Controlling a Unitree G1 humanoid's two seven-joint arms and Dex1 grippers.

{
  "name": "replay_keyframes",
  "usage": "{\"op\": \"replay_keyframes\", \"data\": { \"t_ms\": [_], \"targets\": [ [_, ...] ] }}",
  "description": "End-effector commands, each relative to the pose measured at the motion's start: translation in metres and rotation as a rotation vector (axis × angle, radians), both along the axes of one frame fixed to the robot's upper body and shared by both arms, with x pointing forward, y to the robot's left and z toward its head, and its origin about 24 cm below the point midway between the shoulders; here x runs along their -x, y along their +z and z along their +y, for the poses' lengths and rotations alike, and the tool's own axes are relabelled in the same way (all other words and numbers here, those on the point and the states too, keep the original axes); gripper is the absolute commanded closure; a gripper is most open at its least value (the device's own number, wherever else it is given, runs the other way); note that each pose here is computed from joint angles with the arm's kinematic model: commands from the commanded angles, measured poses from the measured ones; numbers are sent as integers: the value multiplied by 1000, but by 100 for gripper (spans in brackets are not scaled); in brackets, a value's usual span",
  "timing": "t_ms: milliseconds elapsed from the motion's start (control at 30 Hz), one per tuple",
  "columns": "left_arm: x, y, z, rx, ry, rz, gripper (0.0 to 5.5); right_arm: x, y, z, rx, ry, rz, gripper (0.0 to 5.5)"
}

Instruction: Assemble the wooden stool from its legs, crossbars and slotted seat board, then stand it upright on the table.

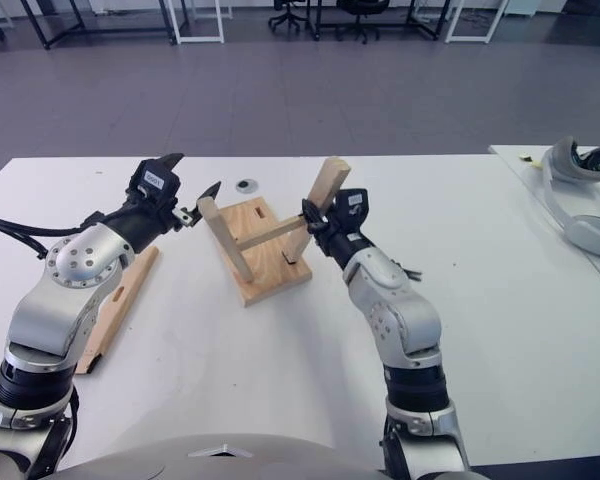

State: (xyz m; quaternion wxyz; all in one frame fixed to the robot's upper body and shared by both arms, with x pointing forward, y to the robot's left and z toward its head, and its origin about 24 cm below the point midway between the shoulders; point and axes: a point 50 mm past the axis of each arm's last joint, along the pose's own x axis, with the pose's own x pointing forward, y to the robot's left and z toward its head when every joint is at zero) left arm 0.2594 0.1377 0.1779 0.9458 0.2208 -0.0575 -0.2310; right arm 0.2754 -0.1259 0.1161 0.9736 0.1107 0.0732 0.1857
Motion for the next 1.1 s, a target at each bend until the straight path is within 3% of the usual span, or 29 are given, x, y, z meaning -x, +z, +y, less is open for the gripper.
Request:
{"op": "replay_keyframes", "data": {
  "t_ms": [33, 67, 400, 567, 633, 833, 1100],
  "targets": [
    [1, 12, -4, -9, -21, -44, 184, 2, -15, -2, 40, 6, 102, 308],
    [1, 14, -3, -10, -19, -50, 184, 2, -14, -2, 48, 9, 96, 289],
    [4, 48, 11, -37, 49, -176, 184, 7, -23, 2, 401, 159, 86, 289],
    [15, 64, -8, 30, 20, -234, 184, 7, -24, 2, 536, 208, 53, 289],
    [15, 49, -23, 44, -6, -189, 184, 7, -22, 4, 574, 220, 29, 289],
    [13, 7, -23, 48, 51, -67, 184, 7, -21, 4, 596, 218, 26, 289],
    [13, -2, 14, -75, 148, -93, 184, 29, 1, 20, 409, 490, -68, 289]
  ]
}}
